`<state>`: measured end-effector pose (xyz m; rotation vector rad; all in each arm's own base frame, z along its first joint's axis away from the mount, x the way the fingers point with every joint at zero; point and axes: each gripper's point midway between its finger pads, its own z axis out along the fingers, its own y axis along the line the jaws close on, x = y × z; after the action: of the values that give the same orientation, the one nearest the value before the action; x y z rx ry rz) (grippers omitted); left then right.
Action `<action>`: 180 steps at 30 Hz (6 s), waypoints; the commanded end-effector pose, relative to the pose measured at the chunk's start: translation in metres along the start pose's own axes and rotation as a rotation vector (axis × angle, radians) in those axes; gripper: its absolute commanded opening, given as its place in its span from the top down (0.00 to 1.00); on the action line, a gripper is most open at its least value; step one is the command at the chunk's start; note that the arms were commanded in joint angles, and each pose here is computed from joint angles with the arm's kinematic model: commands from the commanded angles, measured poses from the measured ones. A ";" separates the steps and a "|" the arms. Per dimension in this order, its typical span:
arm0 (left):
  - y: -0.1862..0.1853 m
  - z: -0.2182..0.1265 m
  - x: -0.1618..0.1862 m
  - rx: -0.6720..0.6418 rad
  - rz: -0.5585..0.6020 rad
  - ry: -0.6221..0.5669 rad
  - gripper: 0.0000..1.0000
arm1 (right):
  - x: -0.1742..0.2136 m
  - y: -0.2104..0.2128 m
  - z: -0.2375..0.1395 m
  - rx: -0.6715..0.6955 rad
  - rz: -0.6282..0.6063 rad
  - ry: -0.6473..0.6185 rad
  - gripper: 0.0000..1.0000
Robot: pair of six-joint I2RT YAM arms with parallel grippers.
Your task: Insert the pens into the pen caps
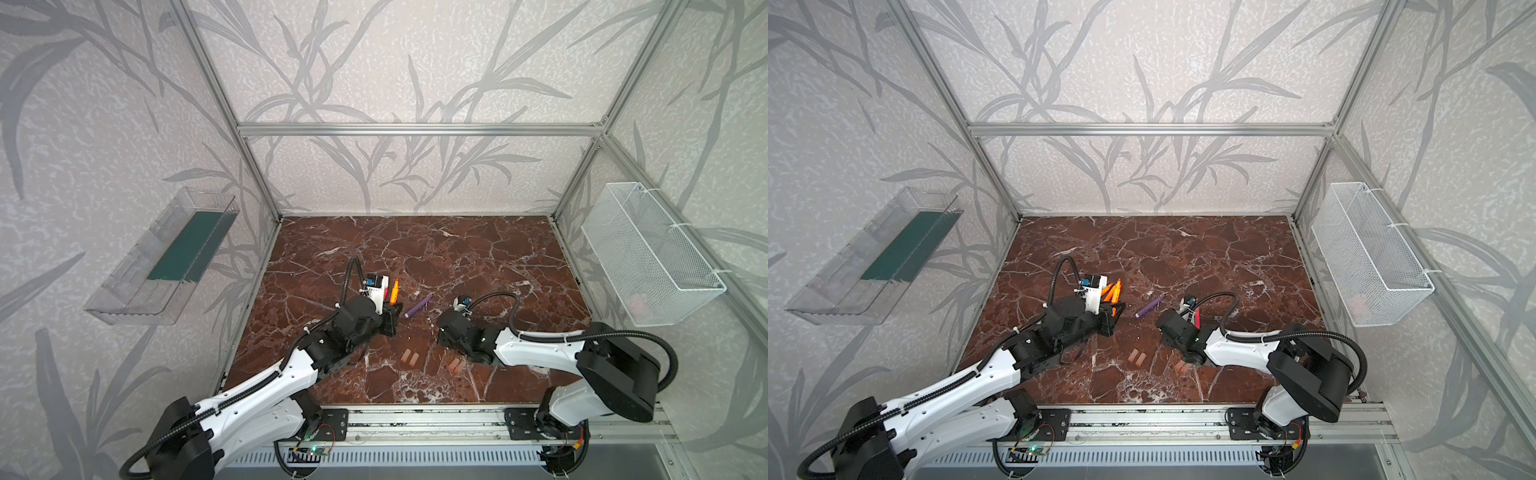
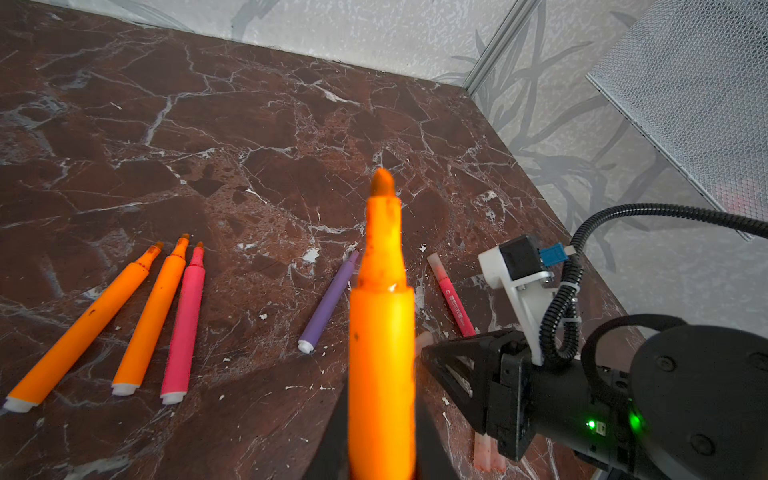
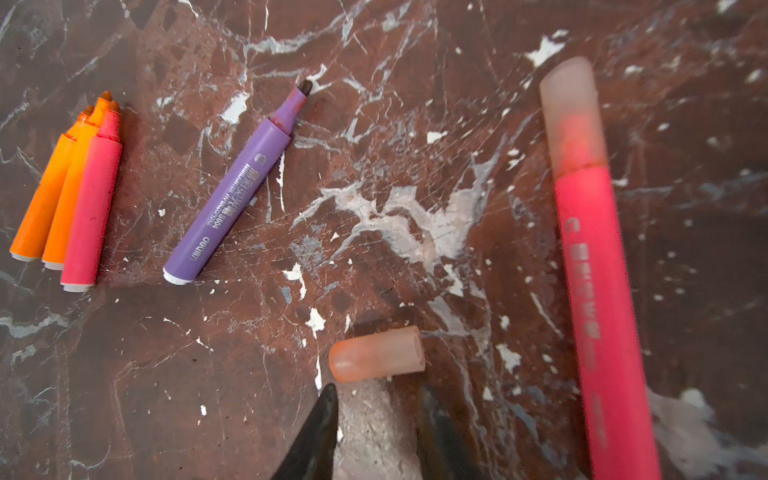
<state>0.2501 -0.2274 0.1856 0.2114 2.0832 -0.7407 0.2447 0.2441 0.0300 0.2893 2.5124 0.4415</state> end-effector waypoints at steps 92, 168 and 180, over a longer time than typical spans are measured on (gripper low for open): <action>-0.114 0.020 0.048 0.441 0.164 0.195 1.00 | -0.136 0.063 -0.190 -0.588 0.266 -0.499 0.95; -0.110 0.020 0.047 0.393 0.191 0.183 1.00 | -0.116 0.088 -0.164 -0.698 0.336 -0.395 1.00; -0.106 0.025 0.047 0.379 0.148 0.195 1.00 | -0.087 0.091 -0.150 -0.724 0.323 -0.361 1.00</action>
<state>0.1903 -0.3283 0.1703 0.6867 2.0946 -1.0273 0.2463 0.2564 0.2259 0.4534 1.8232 1.2082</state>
